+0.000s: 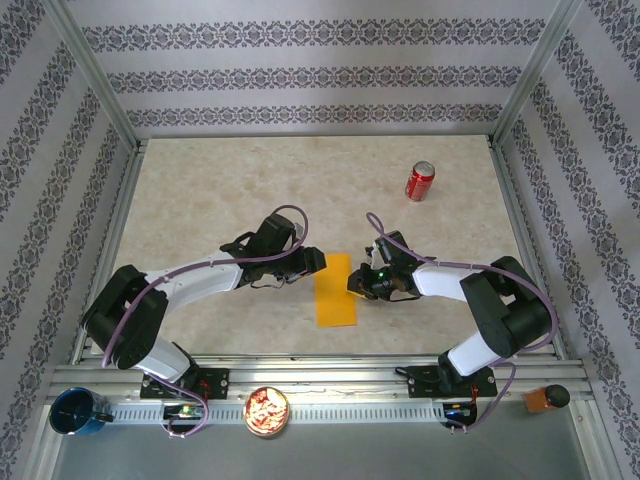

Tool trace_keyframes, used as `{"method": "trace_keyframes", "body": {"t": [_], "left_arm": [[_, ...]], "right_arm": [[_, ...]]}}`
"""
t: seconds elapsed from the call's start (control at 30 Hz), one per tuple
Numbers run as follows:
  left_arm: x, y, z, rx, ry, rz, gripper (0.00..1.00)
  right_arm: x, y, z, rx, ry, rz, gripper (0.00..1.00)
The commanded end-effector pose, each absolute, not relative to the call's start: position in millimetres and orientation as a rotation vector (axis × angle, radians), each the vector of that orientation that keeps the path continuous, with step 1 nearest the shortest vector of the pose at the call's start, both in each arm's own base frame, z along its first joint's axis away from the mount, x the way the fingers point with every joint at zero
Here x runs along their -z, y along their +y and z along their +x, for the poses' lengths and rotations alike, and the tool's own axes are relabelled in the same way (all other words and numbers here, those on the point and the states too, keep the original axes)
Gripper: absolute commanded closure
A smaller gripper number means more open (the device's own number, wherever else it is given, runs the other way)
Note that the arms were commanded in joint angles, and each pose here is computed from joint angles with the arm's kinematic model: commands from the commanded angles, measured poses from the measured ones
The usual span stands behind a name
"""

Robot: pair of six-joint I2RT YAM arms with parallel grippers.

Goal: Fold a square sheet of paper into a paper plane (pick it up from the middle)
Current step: Third fold the triangle at the center of the table.

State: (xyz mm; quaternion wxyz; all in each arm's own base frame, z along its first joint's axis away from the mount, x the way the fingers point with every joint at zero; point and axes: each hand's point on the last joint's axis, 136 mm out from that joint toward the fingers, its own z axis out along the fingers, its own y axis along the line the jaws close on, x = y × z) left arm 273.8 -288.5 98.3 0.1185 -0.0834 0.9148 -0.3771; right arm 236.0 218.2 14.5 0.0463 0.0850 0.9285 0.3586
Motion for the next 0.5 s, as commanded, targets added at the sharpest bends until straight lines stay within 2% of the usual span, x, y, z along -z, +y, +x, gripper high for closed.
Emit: {"method": "trace_keyframes", "body": {"t": [0.0,0.47], "left_arm": [[-85,-288,268,1.094,2.707,-0.307,0.47],[-66,-299,263,1.171,2.728,-0.328,0.47]], "right_arm": [[-4,213,231,-1.035,2.861,0.238,0.82],[-30,214,238,-1.099,2.783,0.236,0.81]]}}
